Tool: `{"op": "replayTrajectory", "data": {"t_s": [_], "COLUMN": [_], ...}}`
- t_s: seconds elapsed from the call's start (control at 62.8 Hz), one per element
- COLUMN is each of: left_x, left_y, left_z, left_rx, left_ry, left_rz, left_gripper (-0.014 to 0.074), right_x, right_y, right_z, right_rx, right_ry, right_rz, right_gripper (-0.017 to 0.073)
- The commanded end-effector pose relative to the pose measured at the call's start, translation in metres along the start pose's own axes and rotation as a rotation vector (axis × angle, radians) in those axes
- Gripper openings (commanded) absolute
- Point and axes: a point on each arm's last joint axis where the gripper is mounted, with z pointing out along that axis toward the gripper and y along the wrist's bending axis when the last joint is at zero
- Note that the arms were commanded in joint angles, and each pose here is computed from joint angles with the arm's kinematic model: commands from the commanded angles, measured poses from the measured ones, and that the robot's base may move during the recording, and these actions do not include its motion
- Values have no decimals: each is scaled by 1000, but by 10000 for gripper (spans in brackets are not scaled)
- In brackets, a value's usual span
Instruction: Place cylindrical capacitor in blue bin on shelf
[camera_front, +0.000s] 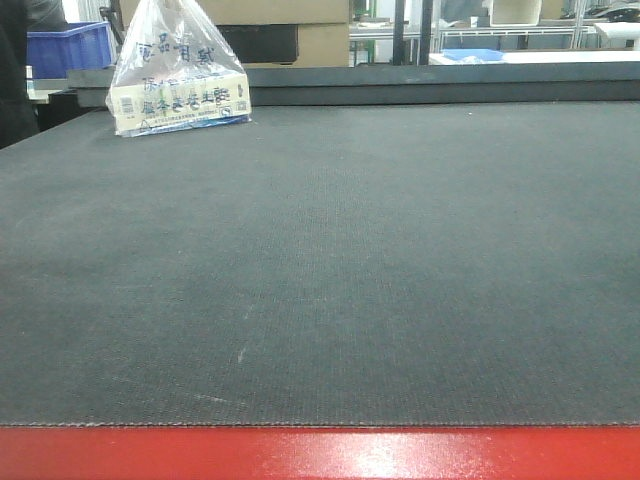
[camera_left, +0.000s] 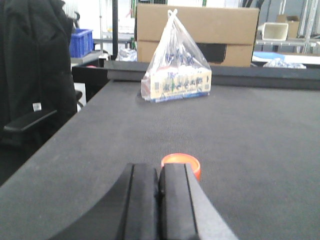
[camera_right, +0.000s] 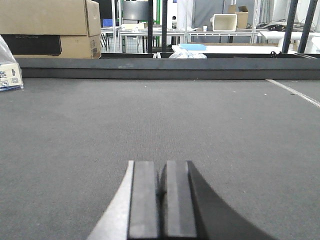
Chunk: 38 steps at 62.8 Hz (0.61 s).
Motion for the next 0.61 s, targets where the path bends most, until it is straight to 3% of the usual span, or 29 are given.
{"op": "replayTrajectory", "data": {"t_s": [0.0,0.159,0.239,0.334,0.589], "left_x": [-7,-9,-17,-32,-89], "left_y": [0,0,0,0,0], "left_z": [-1,-1,-2,-4,-3], "left_rx": [4,4,3,3,7], "left_ry": [-67,-90,-182,-227,-8], "left_rz": [0,0,-10,-14,-13], "left_gripper": [-111,-111,-111,-111,-111], "right_x": [-3,-10,-18,-19,-83], "right_y": [0,-1,-2,0,8], "right_z": [0,-1,-2,-3,-9], "right_rx": [7,11,17,0,-41], "right_ry": [-30,-109,-198,-93,-2], "right_rz": [-10,-10,48,71,69], "right_gripper": [-169,-169,-169,-169,-169]}}
